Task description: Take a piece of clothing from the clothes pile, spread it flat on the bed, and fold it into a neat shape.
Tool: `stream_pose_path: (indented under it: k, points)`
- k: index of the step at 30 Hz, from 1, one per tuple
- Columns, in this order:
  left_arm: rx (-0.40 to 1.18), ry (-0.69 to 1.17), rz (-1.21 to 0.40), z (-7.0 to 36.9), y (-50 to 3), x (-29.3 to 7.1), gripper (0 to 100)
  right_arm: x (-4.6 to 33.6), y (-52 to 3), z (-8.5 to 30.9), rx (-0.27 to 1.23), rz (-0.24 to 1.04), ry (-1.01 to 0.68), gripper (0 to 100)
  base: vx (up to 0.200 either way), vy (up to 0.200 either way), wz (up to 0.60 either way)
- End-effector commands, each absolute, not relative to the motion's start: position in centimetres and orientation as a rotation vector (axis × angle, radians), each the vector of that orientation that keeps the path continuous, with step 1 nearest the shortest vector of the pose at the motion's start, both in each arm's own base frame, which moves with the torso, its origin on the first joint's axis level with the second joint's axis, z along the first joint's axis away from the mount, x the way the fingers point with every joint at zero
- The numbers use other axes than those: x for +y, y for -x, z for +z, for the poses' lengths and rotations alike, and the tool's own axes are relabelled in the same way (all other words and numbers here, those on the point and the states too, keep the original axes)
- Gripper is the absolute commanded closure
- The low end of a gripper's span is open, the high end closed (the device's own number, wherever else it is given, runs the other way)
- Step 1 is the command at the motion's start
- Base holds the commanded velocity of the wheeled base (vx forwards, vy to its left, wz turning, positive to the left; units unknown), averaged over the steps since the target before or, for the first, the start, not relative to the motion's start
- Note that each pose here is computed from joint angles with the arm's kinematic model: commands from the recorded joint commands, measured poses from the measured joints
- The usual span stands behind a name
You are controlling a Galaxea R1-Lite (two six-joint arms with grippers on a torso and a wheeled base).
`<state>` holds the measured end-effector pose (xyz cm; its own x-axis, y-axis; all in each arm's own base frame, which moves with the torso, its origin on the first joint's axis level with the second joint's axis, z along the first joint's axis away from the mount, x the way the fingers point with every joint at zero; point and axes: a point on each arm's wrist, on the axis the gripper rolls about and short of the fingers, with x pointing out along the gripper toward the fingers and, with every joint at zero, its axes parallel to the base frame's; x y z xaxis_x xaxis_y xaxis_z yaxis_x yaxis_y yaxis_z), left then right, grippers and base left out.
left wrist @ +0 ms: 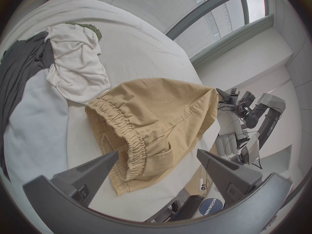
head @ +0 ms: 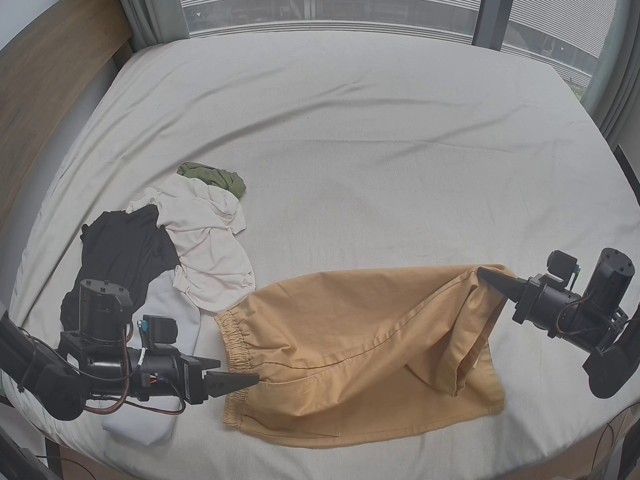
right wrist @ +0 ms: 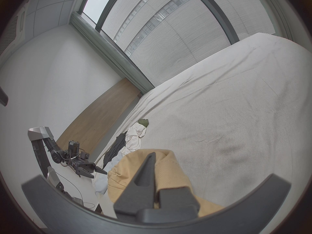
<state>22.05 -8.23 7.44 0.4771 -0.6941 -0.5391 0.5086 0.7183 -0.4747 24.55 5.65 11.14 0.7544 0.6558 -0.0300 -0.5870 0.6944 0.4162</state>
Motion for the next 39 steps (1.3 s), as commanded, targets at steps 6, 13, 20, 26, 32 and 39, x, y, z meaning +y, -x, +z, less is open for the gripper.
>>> stream_pose_path:
  k: [6,13,20,26,32,39]
  points:
    - [0.857,0.269,-0.757,5.3,-22.7,-9.1,0,5.6,-24.6,11.3,0.175,0.699,-0.400,100,0.000,0.000,0.00]
    - [0.812,0.311,-0.797,4.1,-23.4,-11.1,0,5.6,-24.6,11.3,0.175,0.699,-0.400,100,0.000,0.000,0.00]
    - [0.771,0.311,-0.818,2.7,-23.4,-11.4,0,5.6,-24.6,11.4,0.171,0.698,-0.399,100,0.000,0.000,0.00]
    - [0.745,0.333,-0.823,3.0,-23.5,-11.7,0,5.6,-24.6,11.3,0.173,0.698,-0.400,100,0.000,0.000,0.00]
    - [0.721,0.332,-0.820,2.9,-23.9,-11.8,0,5.6,-24.6,11.3,0.173,0.698,-0.400,100,0.000,0.000,0.00]
    - [0.675,0.326,-0.791,2.2,-24.3,-12.0,100,5.6,-24.6,11.2,0.176,0.697,-0.400,100,0.000,0.000,0.00]
